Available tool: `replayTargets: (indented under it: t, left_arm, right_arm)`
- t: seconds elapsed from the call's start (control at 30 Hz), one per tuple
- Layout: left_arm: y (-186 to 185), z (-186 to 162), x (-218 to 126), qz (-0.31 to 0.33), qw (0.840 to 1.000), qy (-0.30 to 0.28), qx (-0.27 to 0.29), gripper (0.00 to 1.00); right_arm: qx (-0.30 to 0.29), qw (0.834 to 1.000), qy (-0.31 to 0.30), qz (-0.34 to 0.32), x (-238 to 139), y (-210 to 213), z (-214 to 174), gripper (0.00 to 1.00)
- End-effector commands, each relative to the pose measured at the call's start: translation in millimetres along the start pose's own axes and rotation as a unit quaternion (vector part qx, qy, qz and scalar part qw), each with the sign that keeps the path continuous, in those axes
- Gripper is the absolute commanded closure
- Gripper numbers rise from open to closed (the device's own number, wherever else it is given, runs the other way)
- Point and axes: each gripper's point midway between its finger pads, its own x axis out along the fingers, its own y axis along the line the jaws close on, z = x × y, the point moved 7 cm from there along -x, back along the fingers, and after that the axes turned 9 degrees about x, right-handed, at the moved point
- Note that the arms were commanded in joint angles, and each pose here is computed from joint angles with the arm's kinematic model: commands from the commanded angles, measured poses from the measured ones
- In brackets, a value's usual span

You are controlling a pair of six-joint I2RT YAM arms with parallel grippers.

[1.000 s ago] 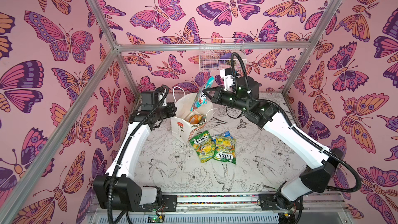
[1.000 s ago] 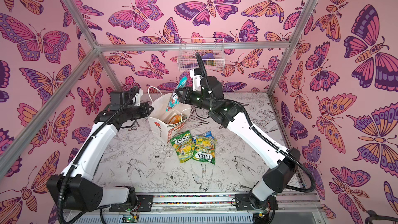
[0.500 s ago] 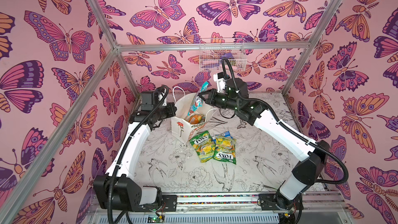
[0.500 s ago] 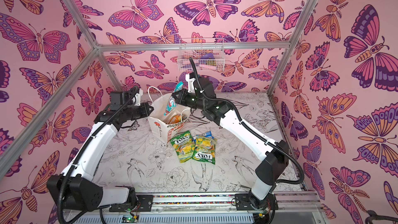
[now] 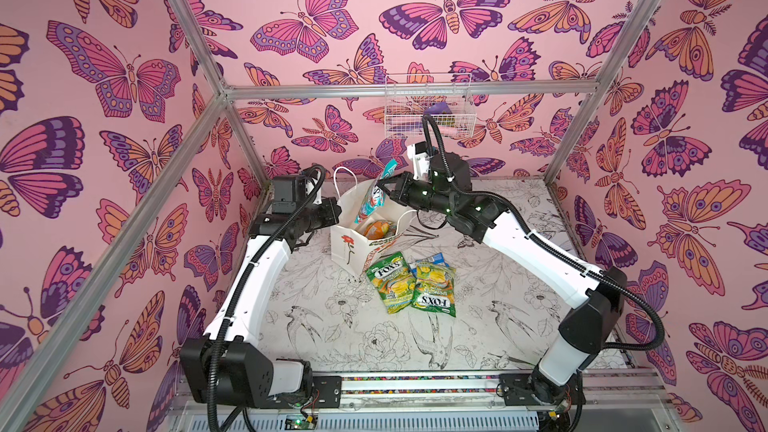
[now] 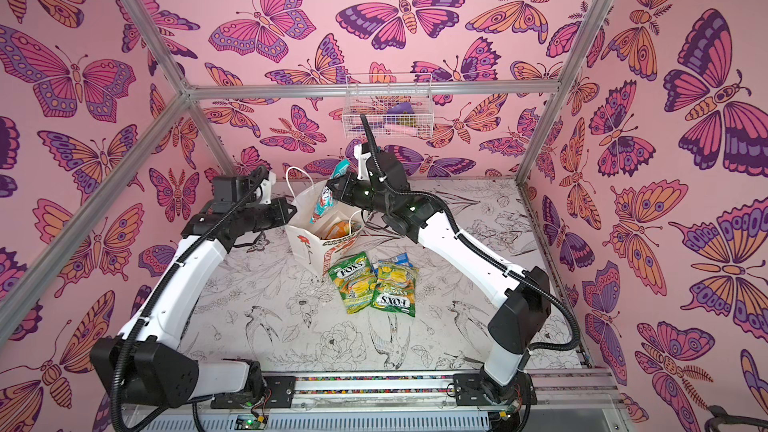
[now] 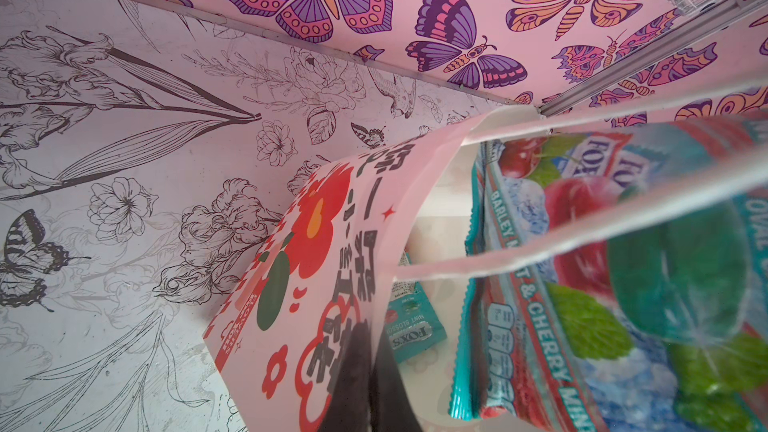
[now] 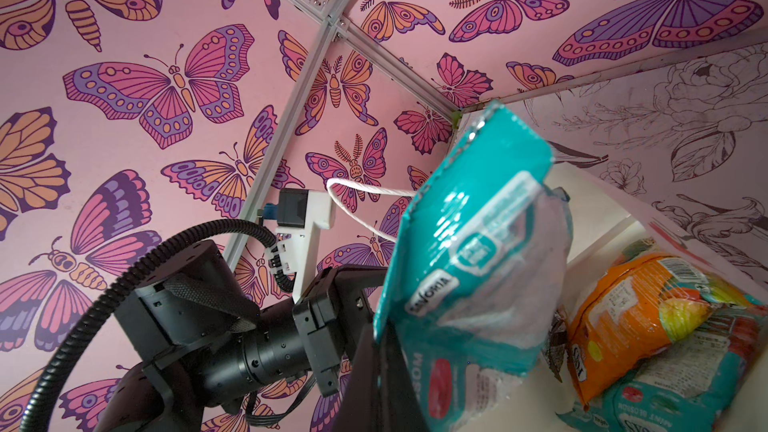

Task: Place the snacks into the paper bag
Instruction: 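Carry the teal pack over the paper bag opening with the right gripper, then lower the teal pack into the paper bag and open the right gripper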

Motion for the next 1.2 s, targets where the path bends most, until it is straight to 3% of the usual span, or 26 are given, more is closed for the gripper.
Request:
replayTargets:
  t: [0.0,0.53,1.17]
  left_arm:
    - [-11.3,12.1,-12.6,-0.021,0.999,-0.042,0.019,1.00]
    - [-11.0,12.0,-12.6,-0.020,0.999,-0.042,0.019,1.00]
    - [-10.8,11.7,-11.6,-0.021,0.999,-0.040,0.017,1.00]
  right_arm:
    - [-0.002,0.999,-0.035,0.030,-1.4,17.9,8.0,1.00]
    - [0.007,0.999,-0.037,-0.020,11.4,7.1,-4.9,1.00]
    - [0.013,0.999,-0.026,-0.015,22.7,8.1,-10.0,1.00]
